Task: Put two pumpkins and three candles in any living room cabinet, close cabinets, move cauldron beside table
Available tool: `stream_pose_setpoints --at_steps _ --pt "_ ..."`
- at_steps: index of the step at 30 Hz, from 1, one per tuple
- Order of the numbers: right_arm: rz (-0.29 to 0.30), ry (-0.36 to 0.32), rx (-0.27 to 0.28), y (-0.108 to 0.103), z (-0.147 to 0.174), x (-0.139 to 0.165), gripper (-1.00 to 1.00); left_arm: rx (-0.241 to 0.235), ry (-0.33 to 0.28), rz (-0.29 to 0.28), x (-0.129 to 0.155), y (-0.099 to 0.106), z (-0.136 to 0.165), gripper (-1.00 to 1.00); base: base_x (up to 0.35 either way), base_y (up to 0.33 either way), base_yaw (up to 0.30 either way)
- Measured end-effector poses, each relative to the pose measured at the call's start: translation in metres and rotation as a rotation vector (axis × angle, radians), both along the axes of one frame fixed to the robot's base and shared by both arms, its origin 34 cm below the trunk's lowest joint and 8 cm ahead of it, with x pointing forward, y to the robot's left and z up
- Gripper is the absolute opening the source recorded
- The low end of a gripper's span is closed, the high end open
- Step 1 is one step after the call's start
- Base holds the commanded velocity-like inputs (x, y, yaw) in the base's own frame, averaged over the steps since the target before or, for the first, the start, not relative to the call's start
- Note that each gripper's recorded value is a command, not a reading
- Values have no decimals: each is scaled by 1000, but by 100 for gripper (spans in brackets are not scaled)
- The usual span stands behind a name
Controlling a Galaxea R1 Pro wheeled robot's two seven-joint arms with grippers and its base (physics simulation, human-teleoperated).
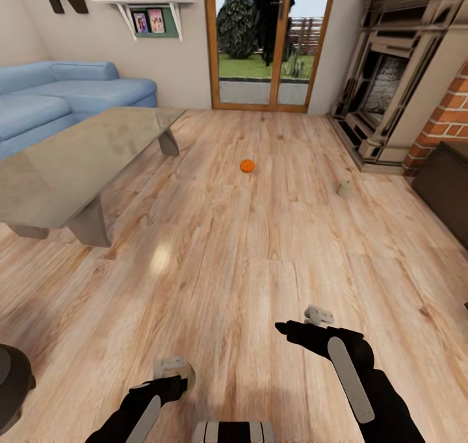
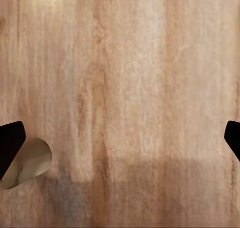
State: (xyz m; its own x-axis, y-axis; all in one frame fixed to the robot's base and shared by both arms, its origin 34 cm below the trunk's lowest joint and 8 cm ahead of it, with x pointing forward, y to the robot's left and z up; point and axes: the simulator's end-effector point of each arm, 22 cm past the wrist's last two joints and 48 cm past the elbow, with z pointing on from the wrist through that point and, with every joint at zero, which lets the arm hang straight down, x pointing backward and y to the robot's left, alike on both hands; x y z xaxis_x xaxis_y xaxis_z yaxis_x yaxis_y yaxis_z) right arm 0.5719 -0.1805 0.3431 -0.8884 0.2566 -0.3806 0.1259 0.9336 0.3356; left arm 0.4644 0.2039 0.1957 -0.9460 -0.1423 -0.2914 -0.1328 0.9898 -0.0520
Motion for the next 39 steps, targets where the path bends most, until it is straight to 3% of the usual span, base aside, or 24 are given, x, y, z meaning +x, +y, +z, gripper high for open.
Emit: stream_pose_setpoints --at_steps 7,21,39 --pt "-1 32 2 0 -16 -6 100 0 26 1 -8 0 -11 100 0 0 0" --pt "-2 31 1 0 -16 -6 100 -5 26 -7 -9 -4 -11 100 2 0 0" --pt "-2 31 1 0 -16 -6 100 -5 26 -6 -9 -4 -11 100 115 0 0"
